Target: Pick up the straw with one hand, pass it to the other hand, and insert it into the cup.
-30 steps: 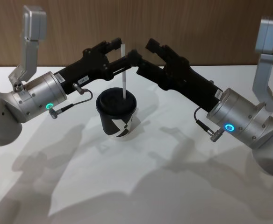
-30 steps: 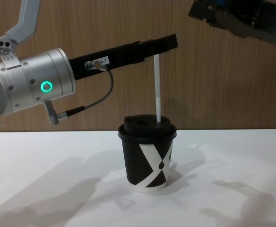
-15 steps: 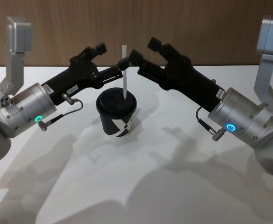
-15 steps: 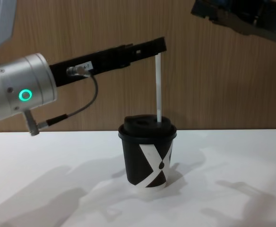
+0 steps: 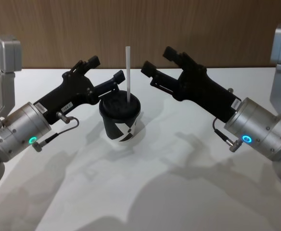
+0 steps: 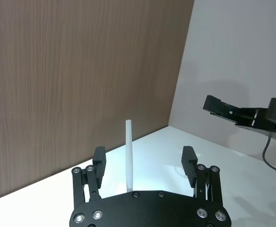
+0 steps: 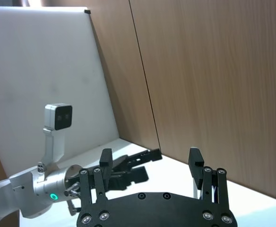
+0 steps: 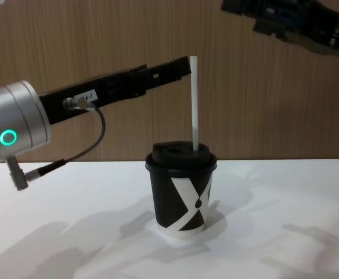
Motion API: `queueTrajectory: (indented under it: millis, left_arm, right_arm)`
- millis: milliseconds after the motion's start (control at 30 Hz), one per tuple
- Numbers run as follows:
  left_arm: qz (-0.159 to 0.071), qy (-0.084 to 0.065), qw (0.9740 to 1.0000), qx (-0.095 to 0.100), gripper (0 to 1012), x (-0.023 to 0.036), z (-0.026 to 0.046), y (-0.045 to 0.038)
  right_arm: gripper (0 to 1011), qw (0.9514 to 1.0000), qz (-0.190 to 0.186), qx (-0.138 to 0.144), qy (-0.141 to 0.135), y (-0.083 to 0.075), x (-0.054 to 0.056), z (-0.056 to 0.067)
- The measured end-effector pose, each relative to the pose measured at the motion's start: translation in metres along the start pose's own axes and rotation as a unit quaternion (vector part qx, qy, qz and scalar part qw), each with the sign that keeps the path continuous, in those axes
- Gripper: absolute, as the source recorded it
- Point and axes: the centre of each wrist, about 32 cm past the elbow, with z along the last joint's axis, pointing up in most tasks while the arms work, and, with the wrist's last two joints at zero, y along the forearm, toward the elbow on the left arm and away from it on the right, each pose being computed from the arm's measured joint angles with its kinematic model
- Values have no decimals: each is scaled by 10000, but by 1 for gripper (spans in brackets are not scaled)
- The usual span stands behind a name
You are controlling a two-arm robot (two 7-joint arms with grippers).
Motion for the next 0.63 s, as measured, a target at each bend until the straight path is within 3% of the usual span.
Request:
queueTrajectory:
  millis: [300,633]
  left_arm:
    - [61,26,10000,-65,1003,-104,-52,93]
    - [74,24,9999,-117,1003,-164,-77,138]
  right_arm:
    - [1001,9998,-122,-130,-57,-128,-11,-5]
    - [1001,9996,-187,-202,-83,-195,-15,-8]
